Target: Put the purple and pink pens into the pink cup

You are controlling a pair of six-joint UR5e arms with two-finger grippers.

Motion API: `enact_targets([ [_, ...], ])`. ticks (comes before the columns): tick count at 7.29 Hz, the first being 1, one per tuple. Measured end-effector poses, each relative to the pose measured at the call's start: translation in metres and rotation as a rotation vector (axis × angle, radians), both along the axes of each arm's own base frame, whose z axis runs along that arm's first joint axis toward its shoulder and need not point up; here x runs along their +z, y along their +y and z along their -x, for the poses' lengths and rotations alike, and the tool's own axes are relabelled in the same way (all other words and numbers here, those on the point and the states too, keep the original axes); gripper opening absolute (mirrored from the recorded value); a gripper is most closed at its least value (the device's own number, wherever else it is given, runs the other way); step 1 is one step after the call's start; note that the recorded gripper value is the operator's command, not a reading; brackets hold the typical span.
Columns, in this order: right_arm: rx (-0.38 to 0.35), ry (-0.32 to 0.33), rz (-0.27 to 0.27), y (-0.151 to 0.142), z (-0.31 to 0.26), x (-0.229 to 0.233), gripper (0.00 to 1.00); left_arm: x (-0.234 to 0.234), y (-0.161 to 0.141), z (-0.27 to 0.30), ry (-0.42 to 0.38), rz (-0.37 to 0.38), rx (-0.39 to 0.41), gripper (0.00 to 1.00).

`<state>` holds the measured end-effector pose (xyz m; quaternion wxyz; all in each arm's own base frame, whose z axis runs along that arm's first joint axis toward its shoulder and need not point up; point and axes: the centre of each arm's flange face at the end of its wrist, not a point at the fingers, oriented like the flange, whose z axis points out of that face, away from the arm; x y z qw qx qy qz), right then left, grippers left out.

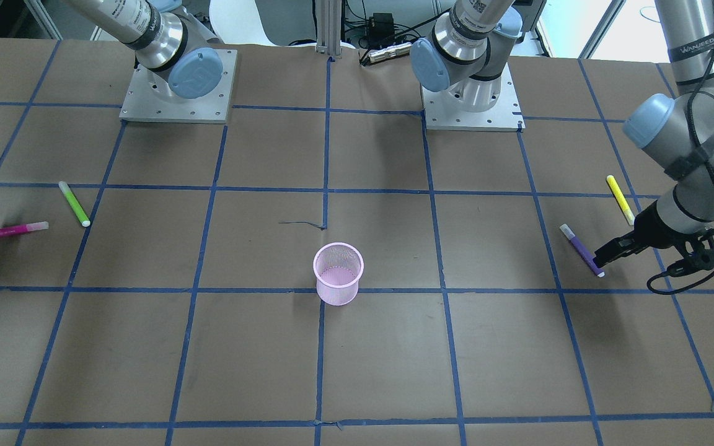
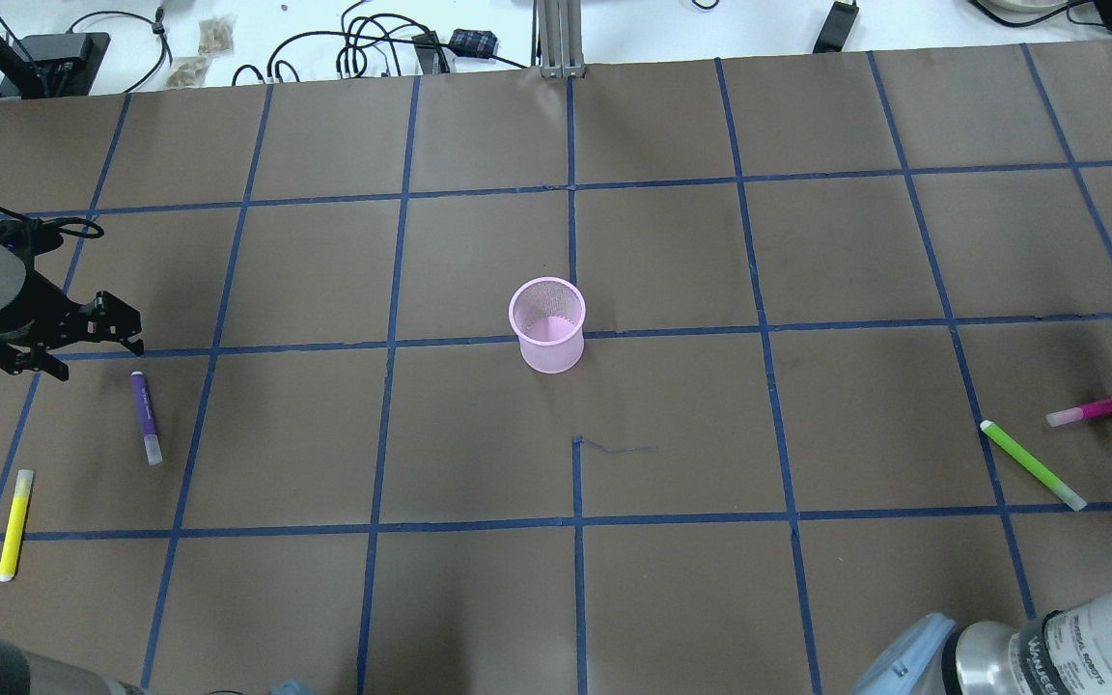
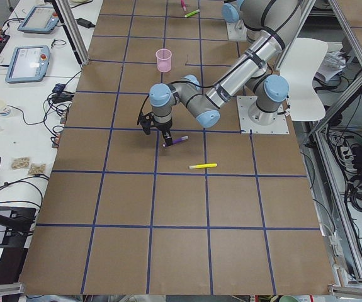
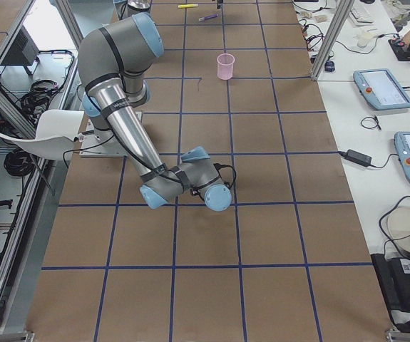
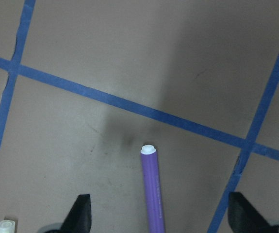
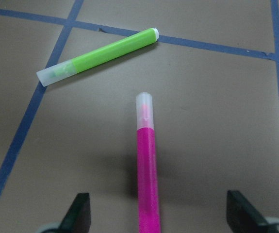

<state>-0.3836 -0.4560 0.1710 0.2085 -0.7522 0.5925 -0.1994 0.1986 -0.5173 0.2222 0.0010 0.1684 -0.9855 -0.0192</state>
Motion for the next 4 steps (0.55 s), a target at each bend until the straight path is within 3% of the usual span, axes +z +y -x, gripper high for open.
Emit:
enact_targets([
  [2,0.059,-0.035,0.020,0.001,0.001,-0.020,0.85,-0.018,-0.004,-0.004,0.008,-0.011,0.006,0.98],
  [3,0.070,-0.046,0.022,0.001,0.001,-0.027,0.75,-0.027,-0.006,-0.005,0.012,-0.017,0.011,0.87],
  [4,0.074,-0.052,0.022,0.001,0.001,-0.030,0.60,-0.034,-0.007,-0.006,0.016,-0.025,0.023,0.85],
])
